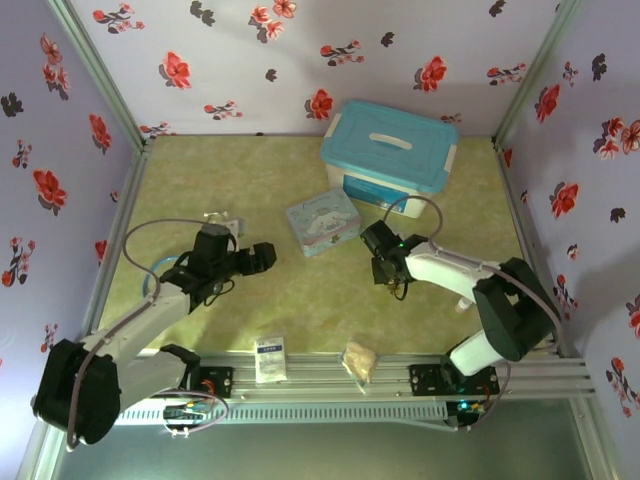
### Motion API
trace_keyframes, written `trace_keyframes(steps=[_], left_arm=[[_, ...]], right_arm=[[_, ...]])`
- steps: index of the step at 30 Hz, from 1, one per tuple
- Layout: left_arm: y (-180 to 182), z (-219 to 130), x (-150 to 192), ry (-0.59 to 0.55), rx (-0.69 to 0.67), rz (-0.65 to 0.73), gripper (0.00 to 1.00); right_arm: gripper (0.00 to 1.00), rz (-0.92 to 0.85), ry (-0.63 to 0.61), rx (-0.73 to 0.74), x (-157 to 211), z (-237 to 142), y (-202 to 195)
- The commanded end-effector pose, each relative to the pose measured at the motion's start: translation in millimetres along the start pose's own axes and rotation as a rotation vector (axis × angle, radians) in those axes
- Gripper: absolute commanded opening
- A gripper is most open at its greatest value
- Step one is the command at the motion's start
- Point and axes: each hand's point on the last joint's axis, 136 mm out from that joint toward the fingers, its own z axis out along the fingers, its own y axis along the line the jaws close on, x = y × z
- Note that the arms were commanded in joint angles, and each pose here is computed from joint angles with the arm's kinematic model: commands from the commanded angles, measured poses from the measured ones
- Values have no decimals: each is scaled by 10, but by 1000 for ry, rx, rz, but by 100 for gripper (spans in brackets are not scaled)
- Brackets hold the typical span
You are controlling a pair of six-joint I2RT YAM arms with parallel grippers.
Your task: Unlock a padlock with a key
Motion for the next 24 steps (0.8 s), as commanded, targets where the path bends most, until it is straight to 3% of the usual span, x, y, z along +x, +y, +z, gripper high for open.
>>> trace_keyframes(steps=[1,7,8,9,12,15,18,24], left_arm=[[149,-226,-341,-91,-91,36,99],[535,-409,-708,-179,-207,8,100],[587,-429,-753,-188,-221,9,100],[650,-448,-799,-196,-240,13,100],[912,-518,-914,-245,-354,70,100],[1288,-576,-974,-346,-527,129,100],[1469,-524,-990,-443,-593,209,100],[1757,-266,-976,-434,-658,253,100]], right_arm=[[57,37,-122,-5,-239,-272,-95],[67,155,-362,-66,-669,-784,-326],[76,184,-386,-55,-700,-831,-422],[98,212,-407,-52,-729,-860,-519],[99,307,-452,4,-812,-776,-911],[99,422,-498,147,-856,-677,-1433],[99,456,-591,312,-869,-640,-1834],[99,404,-707,379,-917,-288,-2039]])
